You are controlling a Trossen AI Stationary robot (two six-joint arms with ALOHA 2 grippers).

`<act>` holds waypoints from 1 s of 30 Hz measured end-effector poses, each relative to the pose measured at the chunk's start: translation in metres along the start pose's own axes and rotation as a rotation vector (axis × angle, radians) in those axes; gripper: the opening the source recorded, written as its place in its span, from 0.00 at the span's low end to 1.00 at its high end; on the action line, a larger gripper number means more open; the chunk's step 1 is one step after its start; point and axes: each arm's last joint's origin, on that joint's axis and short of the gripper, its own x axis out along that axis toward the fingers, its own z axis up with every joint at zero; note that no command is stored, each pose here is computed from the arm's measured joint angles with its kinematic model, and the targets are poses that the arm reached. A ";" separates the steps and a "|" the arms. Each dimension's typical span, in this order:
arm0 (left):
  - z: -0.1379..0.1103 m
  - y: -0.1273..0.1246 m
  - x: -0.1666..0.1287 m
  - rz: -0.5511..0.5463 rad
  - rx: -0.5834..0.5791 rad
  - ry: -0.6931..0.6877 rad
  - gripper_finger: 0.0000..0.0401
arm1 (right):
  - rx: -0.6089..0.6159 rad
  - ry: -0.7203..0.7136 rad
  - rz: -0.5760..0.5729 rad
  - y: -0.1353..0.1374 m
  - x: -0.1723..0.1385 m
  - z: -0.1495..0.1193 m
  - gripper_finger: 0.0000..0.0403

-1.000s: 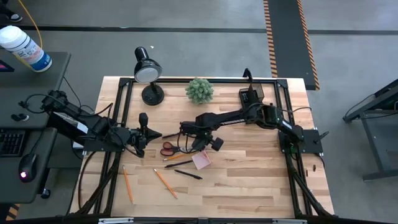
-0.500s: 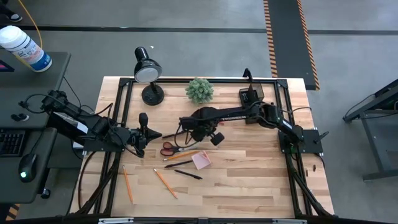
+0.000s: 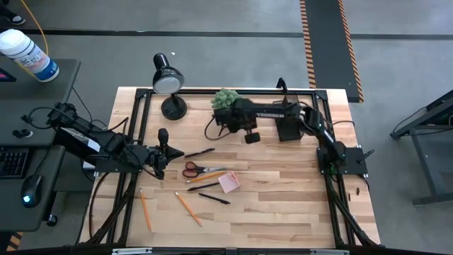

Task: Pick and place office supplies into organizer
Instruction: Put the binder clip into the desk organizer

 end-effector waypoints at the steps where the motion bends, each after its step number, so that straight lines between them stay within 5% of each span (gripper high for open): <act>1: 0.000 0.000 0.000 -0.002 0.003 0.004 0.00 | 0.025 -0.003 -0.007 -0.005 -0.003 -0.005 0.00; 14: -0.002 -0.001 0.000 -0.007 0.003 0.014 0.00 | 0.601 -0.087 -0.085 -0.065 -0.035 -0.082 0.00; 22: -0.001 -0.001 0.000 -0.007 0.002 0.013 0.00 | 0.944 0.040 -0.033 -0.091 0.001 -0.108 0.00; 30: -0.001 -0.001 0.000 -0.007 0.002 0.013 0.00 | 1.052 0.219 0.049 -0.092 0.053 -0.126 0.00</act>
